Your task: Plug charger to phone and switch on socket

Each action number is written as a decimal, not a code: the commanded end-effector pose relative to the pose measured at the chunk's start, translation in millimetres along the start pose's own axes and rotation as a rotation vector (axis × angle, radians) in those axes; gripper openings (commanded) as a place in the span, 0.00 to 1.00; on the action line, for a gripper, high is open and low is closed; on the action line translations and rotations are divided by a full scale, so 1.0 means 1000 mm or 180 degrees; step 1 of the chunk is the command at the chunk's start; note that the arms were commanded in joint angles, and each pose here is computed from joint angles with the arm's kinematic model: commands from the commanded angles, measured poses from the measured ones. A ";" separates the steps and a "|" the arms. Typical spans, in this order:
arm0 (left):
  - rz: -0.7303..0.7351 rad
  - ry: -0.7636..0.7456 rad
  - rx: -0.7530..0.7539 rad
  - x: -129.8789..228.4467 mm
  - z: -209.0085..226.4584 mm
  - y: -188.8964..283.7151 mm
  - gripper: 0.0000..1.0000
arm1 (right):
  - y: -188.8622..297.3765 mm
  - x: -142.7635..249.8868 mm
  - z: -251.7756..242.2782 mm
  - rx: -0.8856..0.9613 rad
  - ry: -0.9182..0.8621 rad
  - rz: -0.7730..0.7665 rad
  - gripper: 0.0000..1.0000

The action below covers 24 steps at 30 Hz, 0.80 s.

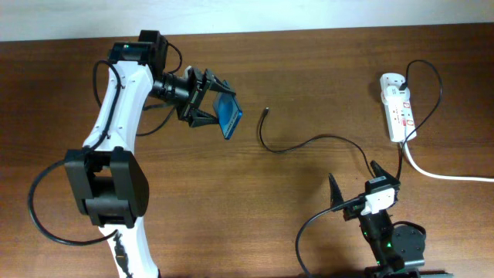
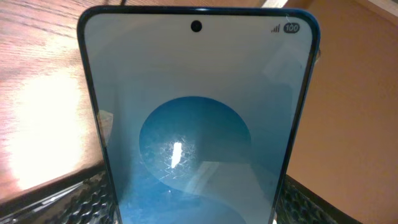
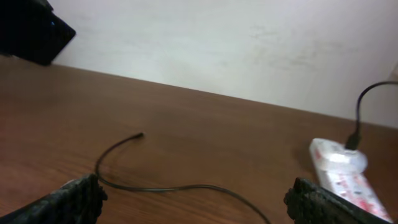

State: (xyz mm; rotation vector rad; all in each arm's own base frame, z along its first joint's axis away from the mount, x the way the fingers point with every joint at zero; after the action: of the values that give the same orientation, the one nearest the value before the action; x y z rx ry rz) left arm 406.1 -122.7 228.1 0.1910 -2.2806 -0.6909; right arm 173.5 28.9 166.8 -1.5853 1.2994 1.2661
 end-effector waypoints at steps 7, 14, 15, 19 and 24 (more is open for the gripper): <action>0.0086 0.0031 0.0055 0.010 -0.005 0.003 0.00 | 0.001 -0.002 0.010 -0.0339 -0.3086 0.0076 0.98; 0.0648 0.0811 0.0342 0.030 -0.013 0.006 0.00 | -0.007 0.023 0.017 -0.0263 -0.3266 0.0643 0.98; 0.0728 0.0816 0.0414 0.032 -0.015 0.008 0.00 | -0.008 0.031 0.019 -0.0228 -0.3299 0.0799 0.98; 0.0910 0.0818 0.0565 0.037 -0.020 0.010 0.00 | -0.011 0.054 0.025 -0.0120 -0.3389 0.1270 0.98; 0.0786 0.0815 0.0463 0.033 -0.017 0.009 0.00 | -0.011 0.056 0.026 -0.0108 -0.3398 0.1324 0.98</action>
State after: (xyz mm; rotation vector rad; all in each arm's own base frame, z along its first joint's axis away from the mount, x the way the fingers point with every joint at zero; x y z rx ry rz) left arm 393.1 -133.1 253.1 0.0642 -2.0440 -0.3749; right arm 179.5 39.9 106.7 -0.4487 0.8820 1.9656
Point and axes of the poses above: each gripper's point midway between its finger pads, its own y axis back along the fingers, its own z axis along the line the jaws close on, x = y × z, the point moved 7 cm from there along y, back along the fingers, and after that the axes turned 12 degrees about y, right-handed, at the moved point
